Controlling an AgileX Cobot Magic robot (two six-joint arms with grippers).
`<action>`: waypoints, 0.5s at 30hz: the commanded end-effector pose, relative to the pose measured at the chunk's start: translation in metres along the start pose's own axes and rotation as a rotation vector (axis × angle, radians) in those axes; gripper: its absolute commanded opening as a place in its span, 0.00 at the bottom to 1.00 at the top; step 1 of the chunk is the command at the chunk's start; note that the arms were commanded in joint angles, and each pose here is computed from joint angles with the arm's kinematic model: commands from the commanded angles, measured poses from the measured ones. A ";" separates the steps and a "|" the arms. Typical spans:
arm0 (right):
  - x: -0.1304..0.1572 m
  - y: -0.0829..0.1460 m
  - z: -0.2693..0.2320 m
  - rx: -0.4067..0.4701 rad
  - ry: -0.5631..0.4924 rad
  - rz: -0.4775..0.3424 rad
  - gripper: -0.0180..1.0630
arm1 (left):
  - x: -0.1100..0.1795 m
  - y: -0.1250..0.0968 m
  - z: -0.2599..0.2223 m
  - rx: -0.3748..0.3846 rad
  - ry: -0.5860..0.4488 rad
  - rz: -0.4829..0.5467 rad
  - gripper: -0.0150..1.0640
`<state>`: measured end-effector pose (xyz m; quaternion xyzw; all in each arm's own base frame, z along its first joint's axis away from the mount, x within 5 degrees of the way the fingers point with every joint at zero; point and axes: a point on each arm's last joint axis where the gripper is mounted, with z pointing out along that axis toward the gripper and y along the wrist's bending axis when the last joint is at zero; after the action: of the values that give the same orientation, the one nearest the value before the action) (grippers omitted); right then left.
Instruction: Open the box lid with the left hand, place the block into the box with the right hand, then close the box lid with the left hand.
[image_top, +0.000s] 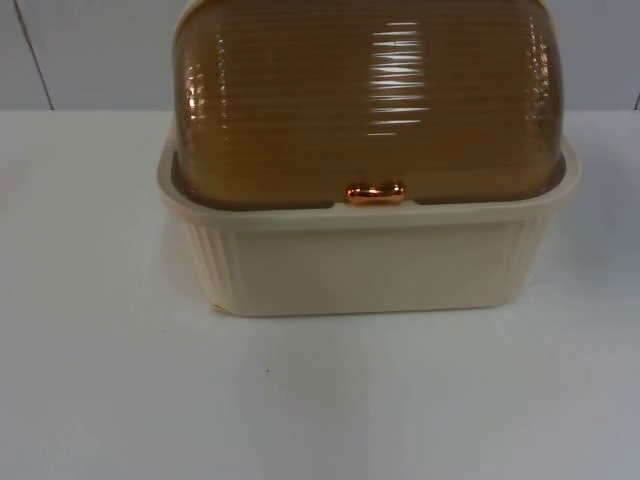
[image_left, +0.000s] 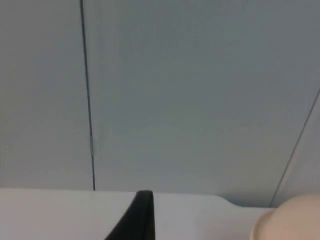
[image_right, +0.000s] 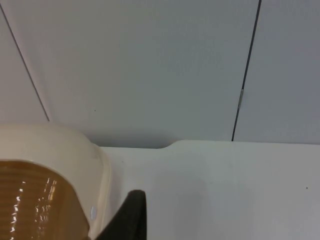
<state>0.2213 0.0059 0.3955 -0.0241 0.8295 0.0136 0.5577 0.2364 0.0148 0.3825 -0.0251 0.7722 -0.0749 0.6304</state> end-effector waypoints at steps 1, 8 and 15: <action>-0.002 0.001 -0.003 -0.004 -0.007 0.006 0.98 | -0.004 0.000 -0.004 -0.021 -0.043 -0.031 0.99; -0.001 0.002 -0.003 -0.016 0.005 0.025 0.98 | -0.006 0.000 -0.006 -0.023 -0.060 -0.055 0.99; 0.001 0.002 -0.003 -0.017 0.027 0.023 0.98 | -0.001 -0.006 -0.006 0.036 -0.008 -0.045 0.99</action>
<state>0.2202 0.0071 0.3930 -0.0188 0.8381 0.0248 0.5447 0.2325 0.0138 0.3874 -0.0404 0.7624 -0.0913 0.6394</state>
